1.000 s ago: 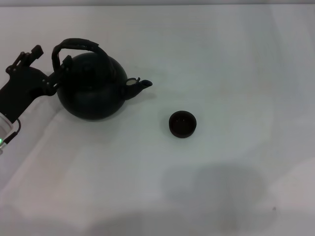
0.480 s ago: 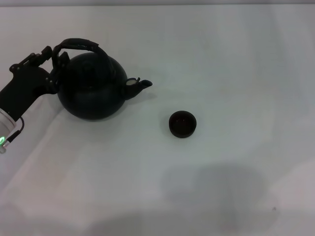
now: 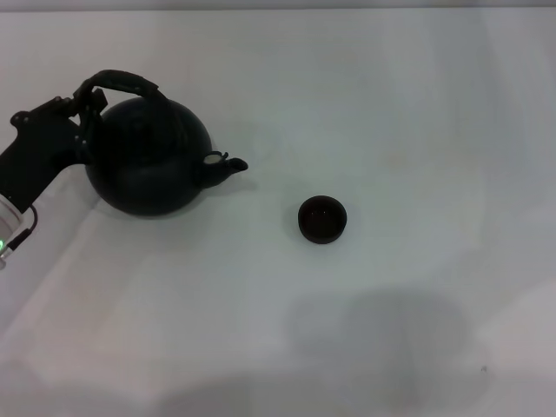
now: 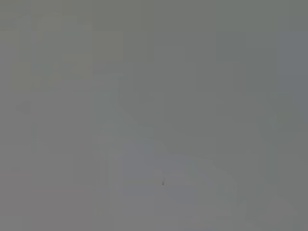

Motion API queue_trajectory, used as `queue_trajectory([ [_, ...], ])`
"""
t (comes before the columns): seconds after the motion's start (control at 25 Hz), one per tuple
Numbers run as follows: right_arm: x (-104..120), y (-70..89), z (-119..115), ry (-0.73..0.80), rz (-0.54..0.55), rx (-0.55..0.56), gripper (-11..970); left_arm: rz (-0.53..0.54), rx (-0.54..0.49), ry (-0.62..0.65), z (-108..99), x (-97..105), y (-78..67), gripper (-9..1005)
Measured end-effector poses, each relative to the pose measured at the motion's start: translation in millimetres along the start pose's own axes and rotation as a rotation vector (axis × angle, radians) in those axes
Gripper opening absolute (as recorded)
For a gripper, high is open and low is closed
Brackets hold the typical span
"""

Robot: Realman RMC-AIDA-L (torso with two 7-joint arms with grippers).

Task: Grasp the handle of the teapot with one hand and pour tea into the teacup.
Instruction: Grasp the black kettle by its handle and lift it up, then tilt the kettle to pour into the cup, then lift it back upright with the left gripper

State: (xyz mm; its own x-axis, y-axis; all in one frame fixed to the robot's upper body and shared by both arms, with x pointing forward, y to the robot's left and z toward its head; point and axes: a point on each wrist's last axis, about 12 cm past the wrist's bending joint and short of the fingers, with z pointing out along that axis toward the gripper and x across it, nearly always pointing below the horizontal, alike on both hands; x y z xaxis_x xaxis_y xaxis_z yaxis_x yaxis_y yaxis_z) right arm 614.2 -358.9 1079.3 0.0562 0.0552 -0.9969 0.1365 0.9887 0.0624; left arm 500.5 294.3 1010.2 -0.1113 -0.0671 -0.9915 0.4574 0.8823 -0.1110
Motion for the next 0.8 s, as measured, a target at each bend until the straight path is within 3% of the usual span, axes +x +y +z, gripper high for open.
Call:
queue_trajectory([
  [0.28,1.4,-0.2,-0.7,0.008,0.001,0.003,830,0.018,0.016,-0.034,12.6,-10.0,0.8,128],
  [0.56,2.3,-0.4,-0.9,0.014,0.001,0.004,831,0.132,0.09,-0.095,39.5,-33.8,0.6,128],
  [0.8,3.9,-1.7,-2.7,0.018,0.001,0.008,831,0.213,0.187,-0.11,64.0,-48.2,-9.6,127],
])
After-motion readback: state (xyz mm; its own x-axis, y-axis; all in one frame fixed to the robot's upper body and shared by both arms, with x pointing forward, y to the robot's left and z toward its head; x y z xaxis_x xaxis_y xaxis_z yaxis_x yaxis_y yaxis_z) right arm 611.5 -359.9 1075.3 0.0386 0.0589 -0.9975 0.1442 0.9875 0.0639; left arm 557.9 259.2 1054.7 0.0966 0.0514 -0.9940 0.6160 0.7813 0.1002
